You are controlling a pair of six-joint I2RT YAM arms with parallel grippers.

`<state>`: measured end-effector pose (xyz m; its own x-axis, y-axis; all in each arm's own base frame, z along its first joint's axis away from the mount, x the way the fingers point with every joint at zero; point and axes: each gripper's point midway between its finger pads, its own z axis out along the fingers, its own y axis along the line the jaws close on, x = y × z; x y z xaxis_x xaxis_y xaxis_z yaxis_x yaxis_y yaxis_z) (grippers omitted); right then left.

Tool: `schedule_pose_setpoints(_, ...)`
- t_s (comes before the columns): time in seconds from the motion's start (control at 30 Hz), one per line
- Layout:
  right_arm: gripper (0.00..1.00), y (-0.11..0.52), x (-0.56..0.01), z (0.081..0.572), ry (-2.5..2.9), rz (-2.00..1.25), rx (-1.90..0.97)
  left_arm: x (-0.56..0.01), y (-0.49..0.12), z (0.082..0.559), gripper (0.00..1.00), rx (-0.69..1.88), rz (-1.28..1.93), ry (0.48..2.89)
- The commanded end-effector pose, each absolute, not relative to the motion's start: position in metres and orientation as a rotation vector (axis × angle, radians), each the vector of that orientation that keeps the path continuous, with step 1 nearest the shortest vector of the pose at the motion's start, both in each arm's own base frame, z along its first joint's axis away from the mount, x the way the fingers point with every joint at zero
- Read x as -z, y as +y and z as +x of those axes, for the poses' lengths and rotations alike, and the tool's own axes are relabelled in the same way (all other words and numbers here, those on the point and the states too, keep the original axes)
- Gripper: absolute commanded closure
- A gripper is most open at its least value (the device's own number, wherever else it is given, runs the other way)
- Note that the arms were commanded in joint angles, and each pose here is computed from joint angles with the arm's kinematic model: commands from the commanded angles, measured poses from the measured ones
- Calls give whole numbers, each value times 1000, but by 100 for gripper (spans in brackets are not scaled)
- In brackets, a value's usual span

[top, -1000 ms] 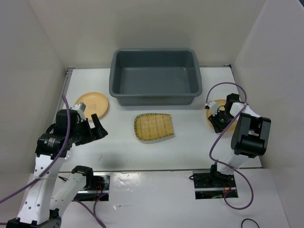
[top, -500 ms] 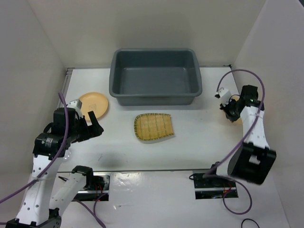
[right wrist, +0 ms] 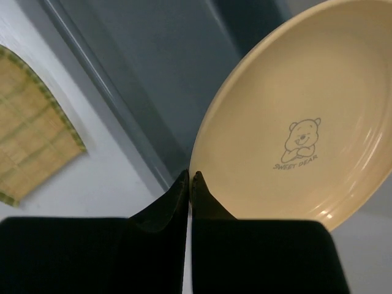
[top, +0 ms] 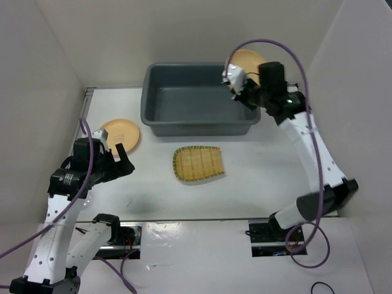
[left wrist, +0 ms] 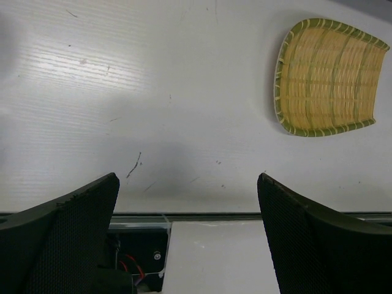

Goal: Place the mixed dishes into the plastic bin

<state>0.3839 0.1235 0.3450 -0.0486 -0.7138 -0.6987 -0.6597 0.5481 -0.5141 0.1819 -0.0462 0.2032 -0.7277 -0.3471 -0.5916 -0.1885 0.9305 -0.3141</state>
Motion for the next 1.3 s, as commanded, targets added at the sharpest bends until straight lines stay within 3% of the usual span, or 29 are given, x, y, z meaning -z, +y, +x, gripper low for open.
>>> schedule_pose_setpoints(0.0,100,166,-317,426,1799,-1153,50,-212,-45,185,0,317,-349,2343)
schedule_pose_setpoints(0.07,100,179,-318,451,1789,-1142,52,-212,-43,185,0,313,-360,2341)
schedule_pose_setpoints(0.27,100,201,-244,523,1928,-1181,-33,-232,-40,180,0,328,-445,2278)
schedule_pose_setpoints(0.3,100,204,-255,533,1900,-1168,-26,-235,-40,175,0,335,-459,2273)
schedule_pose_setpoints(0.43,100,206,-184,566,2019,-1204,-56,-236,-38,164,0,332,-546,2294)
schedule_pose_setpoints(0.47,100,203,-205,571,1990,-1183,-55,-236,-37,164,0,324,-572,2303)
schedule_pose_setpoints(0.5,100,199,-154,581,2073,-1202,-70,-237,-36,161,0,322,-574,2311)
schedule_pose_setpoints(0.93,98,191,-92,579,2158,-1256,-128,-265,-34,199,0,267,-571,2359)
schedule_pose_setpoints(1.0,72,199,-104,576,2129,-1248,-182,-262,-29,213,0,206,-544,2401)
schedule_pose_setpoints(1.03,42,201,-116,572,2112,-1249,-199,-262,-27,222,0,188,-550,2401)
schedule_pose_setpoints(1.13,17,209,-173,567,2022,-1193,-240,-262,-19,254,0,123,-564,2391)
schedule_pose_setpoints(1.17,2,210,-194,566,1992,-1161,-235,-260,-19,263,0,119,-549,2389)
schedule_pose_setpoints(1.27,2,198,-291,553,1893,-952,-285,-255,-1,309,0,82,-613,2352)
